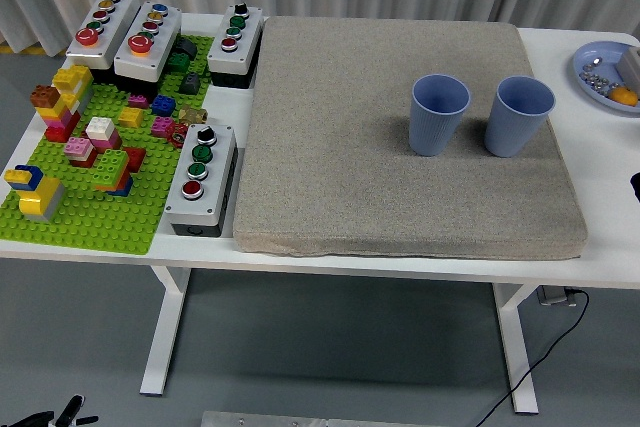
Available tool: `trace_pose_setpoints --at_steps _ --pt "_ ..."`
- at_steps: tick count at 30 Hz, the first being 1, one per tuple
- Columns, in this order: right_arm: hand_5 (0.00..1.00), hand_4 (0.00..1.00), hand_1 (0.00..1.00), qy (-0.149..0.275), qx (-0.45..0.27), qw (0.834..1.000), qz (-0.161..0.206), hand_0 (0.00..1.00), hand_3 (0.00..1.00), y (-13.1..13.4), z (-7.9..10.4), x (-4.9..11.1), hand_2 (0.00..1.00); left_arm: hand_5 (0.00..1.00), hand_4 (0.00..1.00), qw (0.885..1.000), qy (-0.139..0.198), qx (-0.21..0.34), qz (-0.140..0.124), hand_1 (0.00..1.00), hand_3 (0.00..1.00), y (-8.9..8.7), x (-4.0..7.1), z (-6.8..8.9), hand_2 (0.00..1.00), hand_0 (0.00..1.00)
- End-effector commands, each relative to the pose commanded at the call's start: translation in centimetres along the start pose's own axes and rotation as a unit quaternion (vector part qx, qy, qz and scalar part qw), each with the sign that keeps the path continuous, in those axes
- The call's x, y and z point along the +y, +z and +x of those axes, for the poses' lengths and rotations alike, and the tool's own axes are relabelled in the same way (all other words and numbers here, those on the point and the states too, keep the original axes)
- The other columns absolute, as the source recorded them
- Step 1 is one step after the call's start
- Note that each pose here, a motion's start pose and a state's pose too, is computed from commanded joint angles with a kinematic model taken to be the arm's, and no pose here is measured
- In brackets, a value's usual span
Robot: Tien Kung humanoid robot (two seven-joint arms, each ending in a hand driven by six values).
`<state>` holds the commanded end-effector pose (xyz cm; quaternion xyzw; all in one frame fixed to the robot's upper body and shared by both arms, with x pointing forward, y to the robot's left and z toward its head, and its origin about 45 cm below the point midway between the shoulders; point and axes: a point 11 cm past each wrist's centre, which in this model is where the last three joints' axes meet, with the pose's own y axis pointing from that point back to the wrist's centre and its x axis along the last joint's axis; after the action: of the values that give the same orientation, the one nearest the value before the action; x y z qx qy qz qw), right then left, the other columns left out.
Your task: Pick cup pour cup place
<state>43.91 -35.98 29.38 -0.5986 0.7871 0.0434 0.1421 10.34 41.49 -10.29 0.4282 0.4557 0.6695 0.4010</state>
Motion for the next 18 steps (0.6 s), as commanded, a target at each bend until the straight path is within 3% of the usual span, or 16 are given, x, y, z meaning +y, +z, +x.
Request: trace_pose_setpoints --at_steps 2,3,9,10,15,16,18 --pt "0.998 0.726 0.851 -0.002 0.001 1.000 0.000 0.939 0.872 0.00 0.01 0.00 0.926 0.972 0.502 1.000 0.000 0.000 0.000 0.703 0.641 0.00 0.00 0.00 0.746 0.708" --pt "0.846 0.792 0.850 -0.005 0.001 1.000 -0.001 0.936 0.869 0.00 0.02 -0.01 0.928 0.972 0.502 1.000 0.000 0.000 0.000 0.703 0.641 0.00 0.00 0.01 0.745 0.708" --pt "0.846 0.792 0.850 -0.046 0.040 0.998 -0.009 0.936 0.869 0.16 0.24 0.12 0.928 0.972 0.502 1.000 0.000 0.000 0.000 0.703 0.641 0.02 0.00 -0.07 0.745 0.708" --pt "0.637 0.888 0.869 -0.056 0.052 0.997 -0.011 0.939 0.949 0.16 0.18 0.16 0.973 0.972 0.503 1.000 -0.001 0.000 -0.001 0.703 0.640 0.03 0.00 -0.08 0.745 0.708" --pt "0.637 0.888 0.869 -0.108 0.123 0.986 -0.035 0.939 0.949 0.14 0.75 0.37 0.973 0.972 0.503 1.000 -0.001 0.000 -0.002 0.703 0.640 0.14 0.01 -0.17 0.745 0.708" --pt "0.360 0.914 0.897 -0.114 0.128 0.984 -0.037 0.945 0.998 0.18 0.69 0.41 0.998 0.973 0.504 1.000 -0.001 0.000 -0.002 0.703 0.641 0.14 0.01 -0.18 0.745 0.708" --pt "0.360 0.914 0.897 -0.136 0.144 0.979 -0.046 0.945 0.998 0.45 0.55 0.70 0.998 0.973 0.504 1.000 -0.002 -0.003 -0.002 0.703 0.641 0.20 0.01 -0.18 0.745 0.708"
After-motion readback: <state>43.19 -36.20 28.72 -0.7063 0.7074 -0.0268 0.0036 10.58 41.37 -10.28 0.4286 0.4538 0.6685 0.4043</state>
